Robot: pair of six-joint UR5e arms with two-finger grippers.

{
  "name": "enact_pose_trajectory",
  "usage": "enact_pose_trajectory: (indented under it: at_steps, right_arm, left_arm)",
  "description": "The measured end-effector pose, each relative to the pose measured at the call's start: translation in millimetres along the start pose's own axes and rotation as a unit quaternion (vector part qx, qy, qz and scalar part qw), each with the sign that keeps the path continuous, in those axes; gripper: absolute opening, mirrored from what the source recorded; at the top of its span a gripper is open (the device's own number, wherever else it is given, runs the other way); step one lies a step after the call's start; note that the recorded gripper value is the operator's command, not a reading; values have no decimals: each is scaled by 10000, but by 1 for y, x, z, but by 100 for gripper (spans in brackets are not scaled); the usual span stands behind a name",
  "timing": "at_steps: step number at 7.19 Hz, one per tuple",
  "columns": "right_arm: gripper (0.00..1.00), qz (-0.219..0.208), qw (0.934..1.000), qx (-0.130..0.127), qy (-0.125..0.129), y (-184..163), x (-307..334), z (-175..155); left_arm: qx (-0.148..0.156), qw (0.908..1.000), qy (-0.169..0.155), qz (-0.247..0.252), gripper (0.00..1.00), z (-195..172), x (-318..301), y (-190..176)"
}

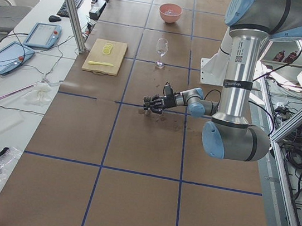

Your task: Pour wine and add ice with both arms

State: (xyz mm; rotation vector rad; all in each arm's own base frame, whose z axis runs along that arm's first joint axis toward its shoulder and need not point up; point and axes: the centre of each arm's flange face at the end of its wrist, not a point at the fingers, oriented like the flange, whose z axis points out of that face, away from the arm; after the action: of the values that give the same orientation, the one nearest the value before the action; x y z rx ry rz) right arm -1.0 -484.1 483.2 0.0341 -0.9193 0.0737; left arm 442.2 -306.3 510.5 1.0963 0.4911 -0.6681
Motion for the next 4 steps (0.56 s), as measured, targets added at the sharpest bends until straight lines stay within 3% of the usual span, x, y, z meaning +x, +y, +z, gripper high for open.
enact_pose_trajectory:
  at_steps: [2,4]
  right_arm:
    - [100,-23,10000,21,-12,1,-3,-2]
    - [100,-49,10000,43,-27,2,-6,-5]
  left_arm:
    - [60,9999,113,73,0,-8,22,-51]
    - [64,9980,546,-304,0,-26,50,-103]
